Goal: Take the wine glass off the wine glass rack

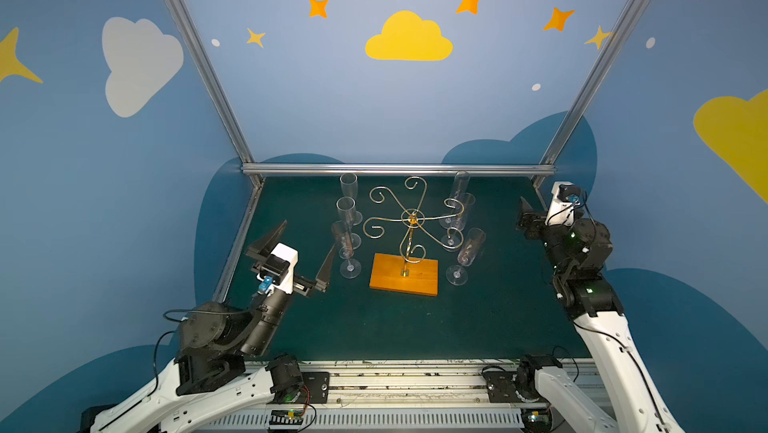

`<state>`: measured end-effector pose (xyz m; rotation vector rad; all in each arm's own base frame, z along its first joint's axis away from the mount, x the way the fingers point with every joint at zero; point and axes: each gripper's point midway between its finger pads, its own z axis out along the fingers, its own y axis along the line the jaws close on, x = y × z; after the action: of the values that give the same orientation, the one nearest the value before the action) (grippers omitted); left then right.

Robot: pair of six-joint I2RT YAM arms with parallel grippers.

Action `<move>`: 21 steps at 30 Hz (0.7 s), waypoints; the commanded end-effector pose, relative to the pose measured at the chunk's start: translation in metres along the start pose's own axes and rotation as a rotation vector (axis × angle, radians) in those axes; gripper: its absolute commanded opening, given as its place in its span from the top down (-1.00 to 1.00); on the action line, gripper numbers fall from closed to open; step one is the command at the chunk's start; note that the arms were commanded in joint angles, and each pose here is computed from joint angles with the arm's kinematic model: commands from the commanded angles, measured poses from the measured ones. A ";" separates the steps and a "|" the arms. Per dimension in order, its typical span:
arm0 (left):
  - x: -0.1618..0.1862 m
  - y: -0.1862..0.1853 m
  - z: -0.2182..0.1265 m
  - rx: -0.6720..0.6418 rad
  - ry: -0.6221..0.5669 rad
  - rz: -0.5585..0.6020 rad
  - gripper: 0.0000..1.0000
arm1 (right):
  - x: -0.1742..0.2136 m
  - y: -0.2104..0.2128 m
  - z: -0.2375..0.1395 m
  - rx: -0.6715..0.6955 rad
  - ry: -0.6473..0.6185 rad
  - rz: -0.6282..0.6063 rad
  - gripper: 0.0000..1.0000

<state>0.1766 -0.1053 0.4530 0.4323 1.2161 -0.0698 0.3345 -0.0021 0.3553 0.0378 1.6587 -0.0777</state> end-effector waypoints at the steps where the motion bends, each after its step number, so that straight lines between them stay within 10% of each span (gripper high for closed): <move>1: -0.014 0.020 0.005 -0.118 -0.042 0.073 -0.99 | 0.020 -0.039 0.007 0.171 0.034 0.100 -0.77; 14: 0.107 0.045 0.075 -0.176 0.278 -0.192 -0.99 | 0.132 -0.076 0.021 0.261 0.202 0.184 -0.77; 21: 0.185 0.129 0.047 -0.534 0.359 -0.305 -0.99 | 0.171 -0.037 0.026 0.041 0.315 0.154 -0.77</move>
<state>0.3176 0.0042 0.3459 -0.0499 1.6059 0.1296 0.3374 -0.0654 0.1920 0.3247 1.9410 -0.0894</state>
